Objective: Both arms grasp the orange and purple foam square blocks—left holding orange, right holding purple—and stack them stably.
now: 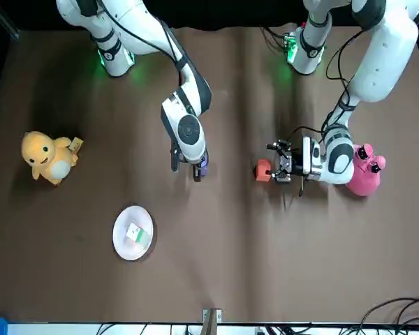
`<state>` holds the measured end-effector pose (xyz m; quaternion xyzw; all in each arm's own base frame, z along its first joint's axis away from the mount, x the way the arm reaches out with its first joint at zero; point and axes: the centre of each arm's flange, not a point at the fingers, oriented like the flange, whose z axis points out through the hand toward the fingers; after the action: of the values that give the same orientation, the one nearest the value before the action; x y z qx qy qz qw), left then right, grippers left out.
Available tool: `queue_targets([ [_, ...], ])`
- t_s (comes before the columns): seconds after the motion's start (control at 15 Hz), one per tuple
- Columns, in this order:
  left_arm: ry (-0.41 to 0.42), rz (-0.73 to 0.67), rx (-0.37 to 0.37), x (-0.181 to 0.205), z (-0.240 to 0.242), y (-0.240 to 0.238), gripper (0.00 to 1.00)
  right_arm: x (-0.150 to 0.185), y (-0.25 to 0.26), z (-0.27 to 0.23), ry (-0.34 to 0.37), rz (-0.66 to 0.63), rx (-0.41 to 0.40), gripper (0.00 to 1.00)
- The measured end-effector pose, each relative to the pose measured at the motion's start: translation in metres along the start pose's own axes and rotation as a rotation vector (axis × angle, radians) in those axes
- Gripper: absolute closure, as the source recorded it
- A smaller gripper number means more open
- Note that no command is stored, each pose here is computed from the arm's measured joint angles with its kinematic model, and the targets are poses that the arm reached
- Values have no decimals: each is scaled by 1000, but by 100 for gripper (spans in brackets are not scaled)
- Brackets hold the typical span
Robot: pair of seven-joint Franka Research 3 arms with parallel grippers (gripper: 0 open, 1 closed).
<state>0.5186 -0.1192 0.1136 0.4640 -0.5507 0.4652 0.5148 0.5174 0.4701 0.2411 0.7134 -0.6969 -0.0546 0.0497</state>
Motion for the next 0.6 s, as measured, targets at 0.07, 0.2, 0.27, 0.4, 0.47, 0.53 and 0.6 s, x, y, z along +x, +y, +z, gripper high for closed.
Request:
queue_targets([
  [0.07,3,-15,7,-9,2,3,0,-1,2,4,5,-2,-5,0],
  [0.2,7,-36,10,-19,3,8,0,-4,5,12,14,-8,-13,0],
  [0.27,7,-41,11,-21,2,10,0,-5,6,15,17,-10,-15,0],
  [0.4,6,-43,15,-22,0,10,0,-8,6,18,6,-14,5,0],
  [0.47,6,-43,17,-22,-1,10,0,-9,7,21,2,-15,13,0],
  [0.53,3,-46,19,-23,-2,11,0,-9,8,24,2,-17,15,0],
  [0.6,-10,-51,24,-25,-3,12,0,-10,10,28,6,-18,12,0],
])
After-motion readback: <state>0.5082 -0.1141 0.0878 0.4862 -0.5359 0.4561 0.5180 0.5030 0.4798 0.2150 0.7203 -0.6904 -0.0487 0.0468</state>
